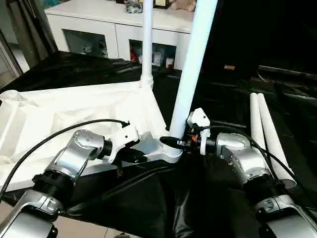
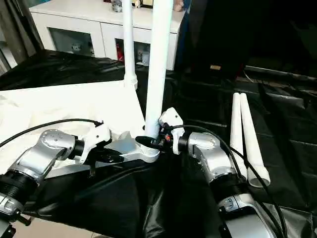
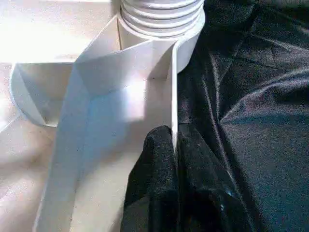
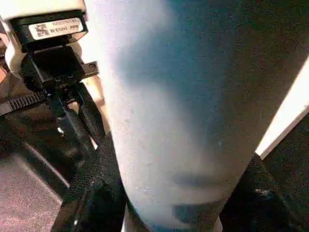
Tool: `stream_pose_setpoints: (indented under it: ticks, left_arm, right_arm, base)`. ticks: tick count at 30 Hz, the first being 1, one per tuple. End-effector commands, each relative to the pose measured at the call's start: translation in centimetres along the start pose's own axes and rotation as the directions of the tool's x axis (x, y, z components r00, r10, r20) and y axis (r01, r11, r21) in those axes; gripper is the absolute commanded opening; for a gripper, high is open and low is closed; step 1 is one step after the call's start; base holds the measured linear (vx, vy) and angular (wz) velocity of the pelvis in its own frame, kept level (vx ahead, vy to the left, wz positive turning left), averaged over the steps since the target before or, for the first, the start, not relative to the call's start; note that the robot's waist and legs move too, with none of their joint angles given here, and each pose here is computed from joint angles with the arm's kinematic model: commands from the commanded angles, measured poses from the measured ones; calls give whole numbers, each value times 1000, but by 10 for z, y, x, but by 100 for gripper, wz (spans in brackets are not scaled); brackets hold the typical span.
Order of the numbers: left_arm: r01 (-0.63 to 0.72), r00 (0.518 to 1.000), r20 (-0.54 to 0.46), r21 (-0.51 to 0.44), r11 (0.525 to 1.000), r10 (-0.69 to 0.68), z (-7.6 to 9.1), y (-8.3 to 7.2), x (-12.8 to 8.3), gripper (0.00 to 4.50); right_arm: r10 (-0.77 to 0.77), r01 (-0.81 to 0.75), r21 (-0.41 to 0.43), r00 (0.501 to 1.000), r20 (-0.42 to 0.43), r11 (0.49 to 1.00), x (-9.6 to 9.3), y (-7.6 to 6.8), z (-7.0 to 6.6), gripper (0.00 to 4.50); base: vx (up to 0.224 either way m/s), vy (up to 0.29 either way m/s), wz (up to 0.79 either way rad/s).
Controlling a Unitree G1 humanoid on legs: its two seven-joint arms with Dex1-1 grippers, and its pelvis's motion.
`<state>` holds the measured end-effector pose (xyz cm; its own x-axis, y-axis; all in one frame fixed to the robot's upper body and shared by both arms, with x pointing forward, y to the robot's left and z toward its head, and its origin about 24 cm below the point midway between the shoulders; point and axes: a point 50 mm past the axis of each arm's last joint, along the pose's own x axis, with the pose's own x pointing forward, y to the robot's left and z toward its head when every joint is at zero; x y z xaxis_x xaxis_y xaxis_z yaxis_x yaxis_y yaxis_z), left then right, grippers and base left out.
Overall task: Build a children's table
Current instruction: Rotate table base
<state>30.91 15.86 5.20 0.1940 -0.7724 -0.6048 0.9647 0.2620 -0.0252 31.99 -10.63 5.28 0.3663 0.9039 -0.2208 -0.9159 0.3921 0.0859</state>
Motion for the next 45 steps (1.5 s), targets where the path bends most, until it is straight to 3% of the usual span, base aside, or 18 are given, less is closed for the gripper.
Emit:
stream_pose_setpoints:
  ticks: [1,14,17,21,26,28,29,31,34,39,45]
  left_arm:
    - [-14,999,48,8,1000,13,8,3,-4,0]
    - [-5,999,37,14,1000,4,7,4,-7,0]
    - [-119,992,40,-7,993,119,10,13,-4,0]
    - [-173,983,52,-40,984,175,13,19,-2,0]
    - [-247,965,66,-100,964,254,26,28,5,0]
    - [-284,954,58,-129,950,293,32,31,9,0]
    - [-339,937,37,-160,927,348,36,36,15,0]
    - [-384,919,14,-192,903,394,39,38,22,0]
    - [-437,896,-33,-235,868,442,42,38,36,0]
    - [-463,885,-69,-233,855,461,44,33,52,0]
    - [-487,873,-91,-244,839,480,43,34,53,0]
  right_arm:
    - [63,-44,135,987,-145,990,-1,13,-43,192]
    - [135,-114,136,979,-154,984,-5,15,-42,192]
    - [-35,50,96,987,-159,994,-1,3,-40,192]
    - [-157,174,91,974,-165,981,1,-6,-40,192]
    - [-357,387,151,915,-188,910,7,-19,-40,192]
    - [-423,463,186,880,-217,867,12,-22,-41,192]
    - [-491,541,209,835,-249,814,18,-24,-43,192]
    - [-546,604,230,793,-271,763,24,-26,-43,192]
    - [-595,663,232,744,-303,712,34,-23,-44,192]
    - [-614,690,221,719,-327,690,49,-17,-42,192]
    - [-619,704,239,706,-345,669,56,-13,-40,192]
  base:
    - [0,0,0]
    - [0,0,0]
    - [0,0,0]
    - [0,0,0]
    - [0,0,0]
    - [0,0,0]
    - [0,0,0]
    - [0,0,0]
    - [0,0,0]
    - [0,0,0]
    - [0,0,0]
